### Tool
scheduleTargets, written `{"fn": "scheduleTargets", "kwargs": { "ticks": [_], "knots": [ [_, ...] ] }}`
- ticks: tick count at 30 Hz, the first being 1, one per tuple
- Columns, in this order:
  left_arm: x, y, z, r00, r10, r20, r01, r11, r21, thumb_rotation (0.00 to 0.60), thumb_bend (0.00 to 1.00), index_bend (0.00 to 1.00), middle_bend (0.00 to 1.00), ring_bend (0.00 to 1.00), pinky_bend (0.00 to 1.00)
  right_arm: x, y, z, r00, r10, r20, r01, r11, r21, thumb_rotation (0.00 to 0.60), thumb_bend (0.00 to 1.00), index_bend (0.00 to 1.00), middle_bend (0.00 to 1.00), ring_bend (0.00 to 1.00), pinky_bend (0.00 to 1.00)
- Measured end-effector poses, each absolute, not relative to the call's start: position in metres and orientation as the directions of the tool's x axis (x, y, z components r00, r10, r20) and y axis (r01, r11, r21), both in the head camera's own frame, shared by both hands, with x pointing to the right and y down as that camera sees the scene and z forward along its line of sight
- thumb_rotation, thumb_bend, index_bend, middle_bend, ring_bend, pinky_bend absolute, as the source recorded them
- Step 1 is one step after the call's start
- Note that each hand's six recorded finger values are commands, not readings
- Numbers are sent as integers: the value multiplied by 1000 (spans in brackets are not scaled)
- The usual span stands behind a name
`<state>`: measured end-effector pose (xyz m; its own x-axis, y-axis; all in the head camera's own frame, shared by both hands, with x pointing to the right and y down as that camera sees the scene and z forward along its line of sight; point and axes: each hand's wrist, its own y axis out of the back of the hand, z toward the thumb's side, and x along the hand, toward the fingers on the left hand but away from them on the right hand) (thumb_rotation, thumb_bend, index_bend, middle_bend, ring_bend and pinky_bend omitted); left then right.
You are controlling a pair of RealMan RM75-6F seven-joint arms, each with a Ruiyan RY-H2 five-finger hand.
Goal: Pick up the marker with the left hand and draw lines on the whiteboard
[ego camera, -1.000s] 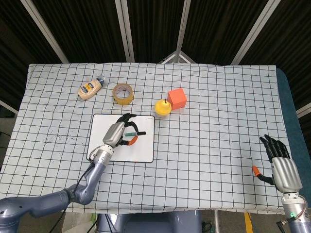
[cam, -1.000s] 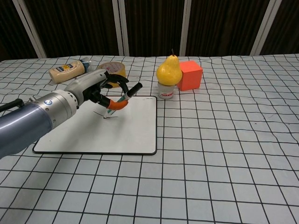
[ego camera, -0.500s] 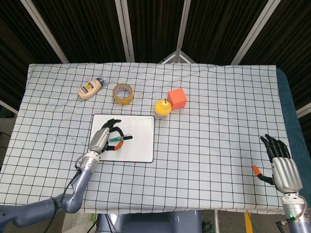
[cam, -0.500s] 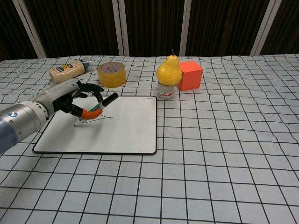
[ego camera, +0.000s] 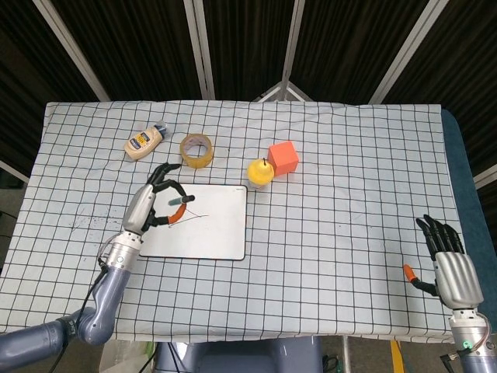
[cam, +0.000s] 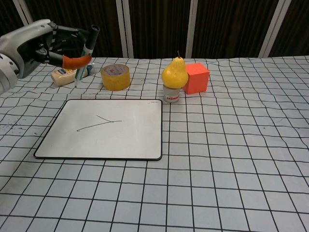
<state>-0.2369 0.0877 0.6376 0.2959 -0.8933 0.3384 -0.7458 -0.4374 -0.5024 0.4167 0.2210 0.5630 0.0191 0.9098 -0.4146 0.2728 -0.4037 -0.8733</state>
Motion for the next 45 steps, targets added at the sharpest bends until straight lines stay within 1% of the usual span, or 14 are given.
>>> {"fn": "scheduleTargets", "kwargs": {
  "ticks": [3, 6, 9, 13, 16, 19, 22, 25, 29, 31, 36, 38, 42, 45],
  "knots": [
    [-240, 80, 636, 292, -897, 331, -701, -436, -564, 600, 542, 695, 117, 0, 75, 417, 221, 563, 18, 909, -417, 275, -406, -872, 600, 324, 0, 0, 0, 11],
    [-245, 72, 638, 292, -898, 329, -620, -440, -650, 600, 541, 695, 117, 0, 75, 417, 221, 564, 16, 907, -420, 274, -408, -871, 600, 324, 0, 0, 0, 11],
    [-252, 67, 643, 292, -896, 336, -497, -442, -747, 600, 535, 694, 117, 0, 75, 417, 221, 564, 15, 906, -424, 275, -411, -869, 600, 325, 0, 0, 0, 11],
    [-264, 63, 655, 285, -887, 363, -270, -438, -858, 600, 529, 688, 116, 0, 75, 417, 221, 564, 16, 905, -426, 273, -414, -868, 600, 324, 0, 0, 0, 11],
    [-277, 63, 667, 270, -880, 391, -95, -429, -898, 600, 515, 671, 112, 0, 74, 417, 221, 565, 16, 904, -427, 272, -415, -868, 600, 325, 0, 0, 0, 11],
    [-292, 66, 682, 240, -873, 424, 45, -427, -903, 600, 495, 653, 100, 0, 70, 417, 221, 565, 17, 904, -427, 272, -415, -868, 600, 325, 0, 0, 0, 11],
    [-304, 71, 696, 209, -866, 454, 114, -440, -891, 600, 476, 631, 86, 0, 65, 417, 221, 565, 17, 904, -427, 272, -415, -868, 600, 324, 0, 0, 0, 11],
    [-311, 76, 705, 187, -861, 473, 147, -452, -880, 600, 450, 600, 63, 0, 56, 417, 221, 565, 16, 905, -426, 272, -414, -869, 600, 325, 0, 0, 0, 11],
    [-321, 82, 715, 163, -855, 493, 179, -466, -867, 600, 394, 466, 0, 0, 17, 417, 221, 565, 16, 905, -426, 271, -414, -869, 600, 324, 0, 0, 0, 11],
    [-324, 84, 717, 155, -853, 498, 188, -469, -863, 600, 368, 417, 0, 0, 10, 417, 221, 565, 16, 904, -426, 271, -415, -869, 600, 325, 0, 0, 0, 11],
    [-330, 88, 719, 143, -854, 500, 182, -474, -862, 600, 323, 349, 0, 0, 1, 416, 222, 565, 17, 905, -426, 268, -414, -870, 600, 325, 0, 0, 0, 11],
    [-331, 89, 718, 138, -855, 499, 170, -476, -863, 600, 307, 300, 0, 0, 0, 416, 222, 564, 18, 905, -425, 268, -414, -870, 600, 324, 0, 0, 0, 11],
    [-335, 90, 715, 129, -863, 489, 137, -473, -870, 600, 279, 125, 0, 0, 0, 416, 222, 564, 17, 906, -424, 267, -413, -871, 600, 324, 0, 0, 0, 11],
    [-338, 91, 711, 119, -870, 478, 99, -468, -878, 600, 270, 87, 0, 0, 0, 417, 222, 564, 17, 906, -424, 267, -412, -871, 600, 325, 0, 0, 0, 11]
  ]
}}
